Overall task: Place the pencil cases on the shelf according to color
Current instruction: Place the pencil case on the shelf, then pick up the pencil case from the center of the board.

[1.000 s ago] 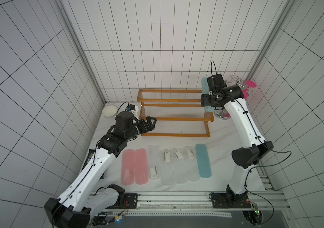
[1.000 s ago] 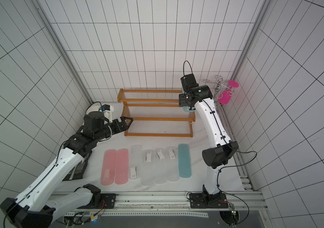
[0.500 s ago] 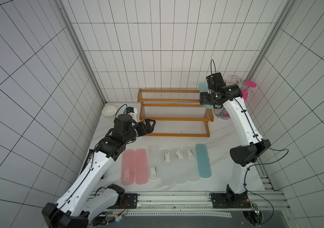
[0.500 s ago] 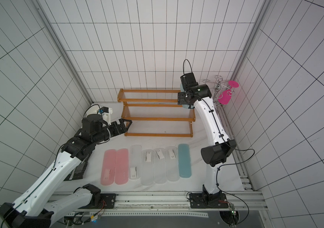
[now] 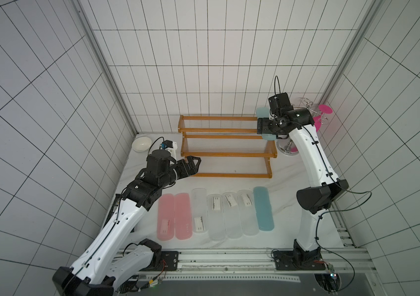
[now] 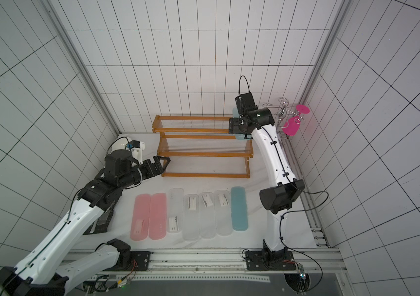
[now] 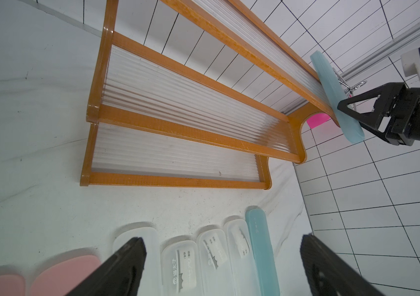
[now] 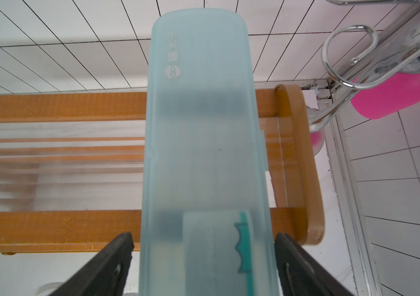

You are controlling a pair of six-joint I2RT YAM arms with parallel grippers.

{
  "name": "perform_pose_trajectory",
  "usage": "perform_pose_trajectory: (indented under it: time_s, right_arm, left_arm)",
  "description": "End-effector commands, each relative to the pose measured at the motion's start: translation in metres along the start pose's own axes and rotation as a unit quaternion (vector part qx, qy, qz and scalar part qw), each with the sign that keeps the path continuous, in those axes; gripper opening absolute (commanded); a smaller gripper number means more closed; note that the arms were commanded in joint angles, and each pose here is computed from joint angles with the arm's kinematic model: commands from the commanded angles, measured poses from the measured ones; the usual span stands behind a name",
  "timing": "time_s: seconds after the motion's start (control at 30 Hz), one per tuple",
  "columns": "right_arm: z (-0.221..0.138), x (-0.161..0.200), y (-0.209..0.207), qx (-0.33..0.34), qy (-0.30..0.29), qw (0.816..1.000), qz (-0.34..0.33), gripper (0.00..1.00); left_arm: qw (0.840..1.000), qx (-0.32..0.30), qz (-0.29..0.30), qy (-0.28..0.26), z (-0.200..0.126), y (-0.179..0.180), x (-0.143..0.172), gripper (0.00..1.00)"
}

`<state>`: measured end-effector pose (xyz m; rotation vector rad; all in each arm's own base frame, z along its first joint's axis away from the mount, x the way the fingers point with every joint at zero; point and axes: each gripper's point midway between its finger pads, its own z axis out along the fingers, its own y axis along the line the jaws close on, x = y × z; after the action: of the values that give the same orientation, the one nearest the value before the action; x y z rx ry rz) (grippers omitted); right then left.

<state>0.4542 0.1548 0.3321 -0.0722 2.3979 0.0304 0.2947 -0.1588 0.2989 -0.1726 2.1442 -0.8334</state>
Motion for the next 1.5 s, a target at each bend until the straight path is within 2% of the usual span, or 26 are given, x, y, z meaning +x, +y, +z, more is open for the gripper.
perform_pose_trajectory:
  time_s: [0.0, 0.2, 0.37, 0.5, 0.7, 0.9, 1.1, 1.3, 1.47]
  right_arm:
    - [-0.008, -0.010, 0.002, -0.017, -0.019, 1.000, 0.016, 0.93]
    - [-0.050, -0.025, 0.001, -0.046, -0.061, 0.996, 0.036, 1.00]
    - [-0.104, -0.027, -0.004, -0.080, -0.102, 0.990, 0.046, 0.99]
    - [-0.134, 0.000, -0.016, -0.088, -0.099, 0.990, 0.052, 1.00]
    - [-0.153, 0.065, -0.030, -0.092, -0.079, 0.990, 0.069, 0.98]
    - [-0.153, 0.133, -0.031, -0.093, -0.045, 0.992, 0.069, 0.96]
    - [-0.139, 0.200, -0.020, -0.108, -0.004, 0.991, 0.074, 0.95]
    - [-0.116, 0.246, -0.021, -0.082, 0.041, 0.994, 0.068, 0.94]
    - [-0.097, 0.280, -0.020, -0.074, 0.061, 0.992, 0.081, 0.94]
  left_arm:
    - [1.000, -0.006, 0.005, -0.003, -0.003, 0.003, 0.002, 0.98]
    - [1.000, -0.026, 0.006, -0.016, -0.016, 0.008, -0.004, 0.98]
    - [0.999, -0.034, 0.009, -0.009, -0.028, 0.008, -0.001, 0.99]
    - [0.999, -0.026, 0.020, -0.011, -0.039, 0.005, 0.001, 0.98]
    - [0.997, -0.040, 0.061, -0.003, -0.059, 0.007, 0.005, 0.99]
    - [0.992, -0.083, 0.091, -0.040, -0.069, 0.033, 0.005, 0.98]
    - [0.991, -0.076, 0.095, -0.057, -0.058, 0.051, 0.013, 0.98]
    - [0.991, -0.068, 0.099, -0.060, -0.045, 0.063, 0.024, 0.99]
    - [0.989, -0.068, 0.105, -0.074, -0.050, 0.061, 0.018, 0.99]
